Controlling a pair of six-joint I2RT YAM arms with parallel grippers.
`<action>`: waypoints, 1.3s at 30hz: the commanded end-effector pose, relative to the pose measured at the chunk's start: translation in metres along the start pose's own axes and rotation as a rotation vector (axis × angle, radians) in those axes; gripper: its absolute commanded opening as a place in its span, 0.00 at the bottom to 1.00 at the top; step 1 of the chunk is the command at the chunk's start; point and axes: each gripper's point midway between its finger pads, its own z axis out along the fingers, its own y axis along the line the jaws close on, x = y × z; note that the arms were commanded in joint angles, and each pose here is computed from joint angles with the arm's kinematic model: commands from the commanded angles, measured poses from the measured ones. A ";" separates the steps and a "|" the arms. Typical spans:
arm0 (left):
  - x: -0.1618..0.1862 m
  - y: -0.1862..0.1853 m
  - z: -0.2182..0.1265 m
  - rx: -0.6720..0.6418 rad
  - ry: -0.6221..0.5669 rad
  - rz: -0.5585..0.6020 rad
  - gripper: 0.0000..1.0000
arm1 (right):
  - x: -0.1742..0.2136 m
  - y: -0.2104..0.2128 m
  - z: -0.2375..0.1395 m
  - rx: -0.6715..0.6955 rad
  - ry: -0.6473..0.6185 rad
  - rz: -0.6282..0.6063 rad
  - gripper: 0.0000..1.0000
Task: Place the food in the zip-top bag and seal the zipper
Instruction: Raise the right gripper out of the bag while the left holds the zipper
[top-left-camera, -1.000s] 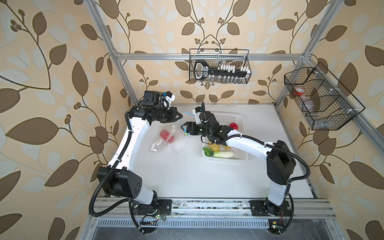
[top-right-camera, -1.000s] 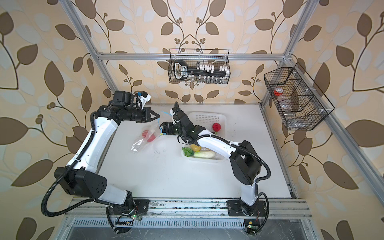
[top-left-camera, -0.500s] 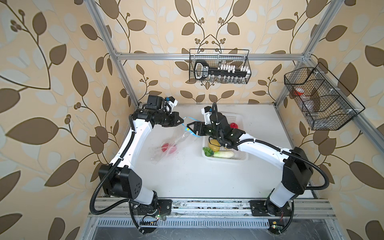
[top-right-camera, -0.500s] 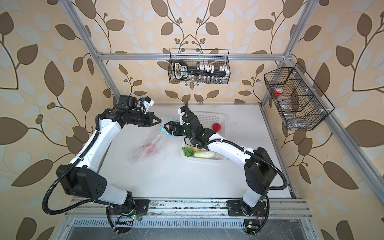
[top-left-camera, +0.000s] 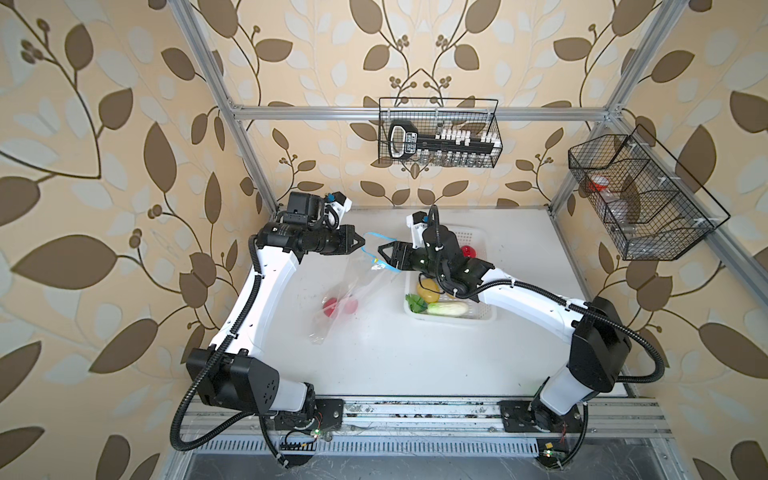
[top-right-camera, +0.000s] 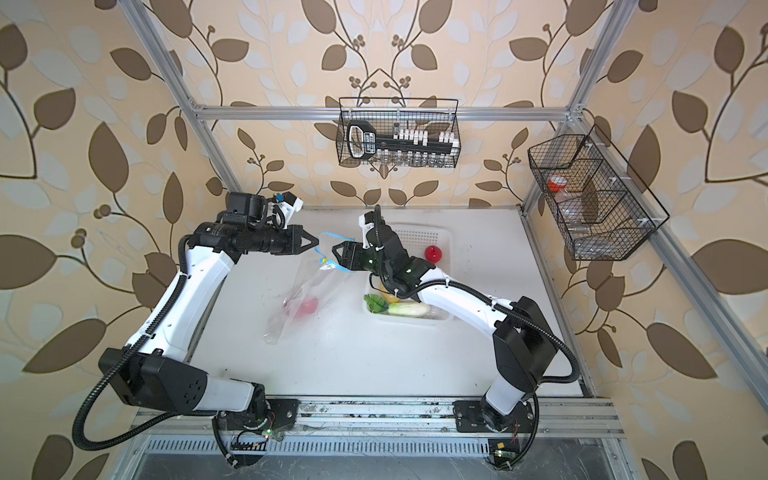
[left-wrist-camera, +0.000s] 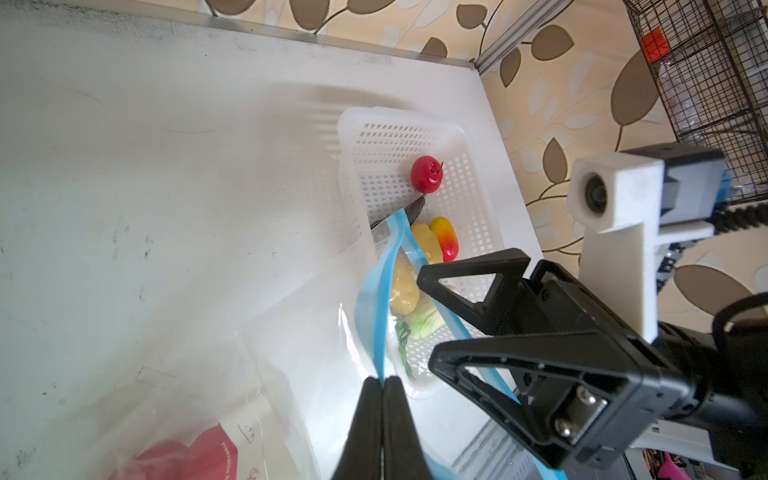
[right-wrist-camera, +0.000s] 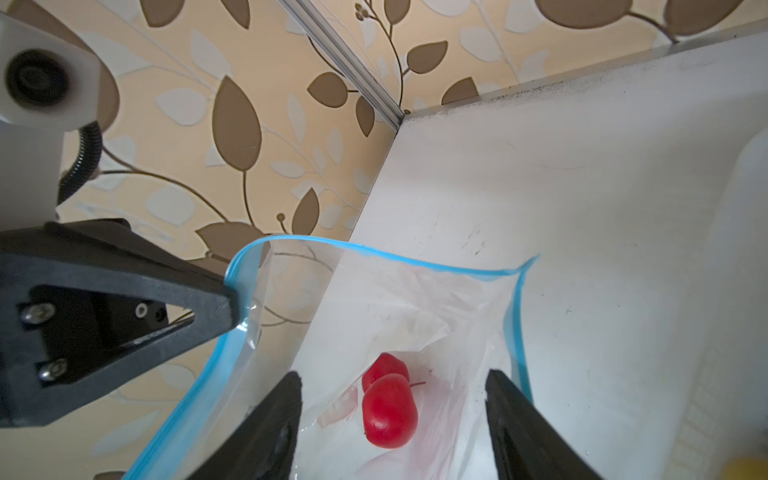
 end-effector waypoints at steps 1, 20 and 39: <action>-0.016 -0.015 -0.018 -0.002 -0.068 0.083 0.00 | -0.009 0.006 0.003 0.000 -0.030 0.013 0.65; -0.007 -0.027 -0.007 -0.060 -0.033 0.329 0.00 | -0.046 0.018 -0.019 -0.037 -0.083 0.038 0.57; -0.004 0.006 0.024 -0.140 -0.013 0.221 0.00 | -0.045 -0.001 -0.068 -0.054 -0.058 0.001 0.63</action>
